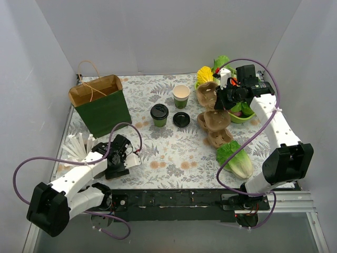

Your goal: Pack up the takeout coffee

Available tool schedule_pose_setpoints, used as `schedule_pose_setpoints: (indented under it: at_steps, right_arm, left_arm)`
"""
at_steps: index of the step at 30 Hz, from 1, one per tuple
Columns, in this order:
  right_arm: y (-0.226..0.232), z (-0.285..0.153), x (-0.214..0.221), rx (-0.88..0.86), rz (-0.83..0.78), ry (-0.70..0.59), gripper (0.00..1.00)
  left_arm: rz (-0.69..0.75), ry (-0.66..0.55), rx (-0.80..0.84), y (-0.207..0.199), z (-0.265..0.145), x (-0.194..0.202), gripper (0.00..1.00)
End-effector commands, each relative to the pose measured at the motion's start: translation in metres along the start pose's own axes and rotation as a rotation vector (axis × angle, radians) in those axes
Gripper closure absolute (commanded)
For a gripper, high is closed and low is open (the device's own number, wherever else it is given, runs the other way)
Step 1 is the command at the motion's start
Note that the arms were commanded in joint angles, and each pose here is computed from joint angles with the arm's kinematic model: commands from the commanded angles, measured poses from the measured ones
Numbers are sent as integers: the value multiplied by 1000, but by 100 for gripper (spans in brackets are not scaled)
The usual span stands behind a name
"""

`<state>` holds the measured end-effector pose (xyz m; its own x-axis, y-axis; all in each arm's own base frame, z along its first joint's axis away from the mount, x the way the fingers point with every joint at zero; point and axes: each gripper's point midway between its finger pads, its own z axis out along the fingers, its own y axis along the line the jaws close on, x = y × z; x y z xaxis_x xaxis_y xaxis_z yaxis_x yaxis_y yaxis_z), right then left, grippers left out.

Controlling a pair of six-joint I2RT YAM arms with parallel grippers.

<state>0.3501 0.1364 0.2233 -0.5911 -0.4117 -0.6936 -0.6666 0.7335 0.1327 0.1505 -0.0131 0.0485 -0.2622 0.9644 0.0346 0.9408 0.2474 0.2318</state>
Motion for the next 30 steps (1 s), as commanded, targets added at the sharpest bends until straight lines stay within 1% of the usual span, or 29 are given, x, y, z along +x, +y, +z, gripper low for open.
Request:
schedule_pose_setpoints:
  at_steps: [1, 4, 5, 7, 8, 9, 10, 11, 12, 13, 14, 15, 16, 17, 18, 19, 20, 21, 22, 23, 25, 26, 28, 29, 30]
  right_arm:
    - [3, -6, -13, -9, -8, -55, 99]
    - [3, -6, -12, -10, -5, -53, 99]
    - [3, -7, -12, -7, -5, -54, 99]
    - [3, -7, -13, -10, -5, -54, 99]
    - [3, -7, -13, -8, -5, -54, 99]
    - [3, -7, -12, -8, -1, -53, 99]
    - [4, -7, -12, -12, -2, -53, 99]
    - [4, -8, -13, -11, -2, -55, 99]
    - [4, -8, -13, -12, 1, -53, 99]
    - [4, -8, -14, -14, 0, -54, 99]
    - [4, -7, -15, -14, -2, -55, 99]
    - [4, -8, -15, -11, -2, -56, 99]
    - [3, -8, -16, -8, -3, -57, 99]
    - [3, -9, -16, -7, -5, -58, 99]
    - [3, -10, -17, -5, -5, -62, 99]
    - [3, -10, -17, -4, -5, -60, 99]
    - [3, -11, -18, -4, -6, -64, 99]
    - [4, -12, -17, -3, -5, -65, 99]
    - [5, -13, -17, -7, -3, -65, 99]
    - [6, -14, -17, -9, -3, -67, 99]
    - [7, -14, -17, -14, -1, -69, 99]
    - [9, -15, -16, -18, 1, -64, 99]
    - [11, -14, -15, -27, 8, -61, 99]
    - [11, -14, -15, -30, 9, -62, 99]
    - [12, -15, -16, -35, 11, -65, 99]
  left_arm:
    - [-90, 128, -131, 16, 7, 35, 35]
    - [-155, 110, -145, 20, 4, 31, 34]
    - [-175, 86, -128, 20, 3, 25, 33]
    - [-227, -27, -82, 31, -18, -5, 31]
    - [-239, -136, 20, 21, -28, -28, 29]
    - [-250, -223, 73, 20, -42, -48, 28]
    - [-237, -365, 62, 39, -79, -75, 28]
    - [-213, -450, 125, 32, -98, -90, 27]
    - [-200, -587, 163, 33, -123, -115, 26]
    - [-216, -701, 120, 51, -158, -133, 25]
    - [-268, -793, 94, 67, -182, -150, 25]
    - [-282, -861, 82, 76, -202, -161, 25]
    - [-305, -901, 53, 90, -217, -169, 25]
    - [-323, -1013, -47, 115, -258, -179, 25]
    - [-319, -1046, -124, 131, -272, -181, 25]
    - [-363, -1026, -260, 157, -281, -173, 26]
    - [-400, -1074, -406, 187, -307, -168, 25]
    - [-427, -1067, -495, 205, -317, -159, 25]
    - [-488, -1040, -590, 226, -322, -145, 25]
    - [-551, -1042, -681, 252, -331, -128, 25]
    - [-655, -1061, -764, 279, -341, -103, 21]
    - [-716, -1044, -796, 296, -341, -81, 21]
    - [-803, -1029, -783, 329, -343, -70, 21]
    - [-861, -987, -751, 339, -333, -53, 22]
    - [-904, -989, -765, 366, -339, -42, 22]
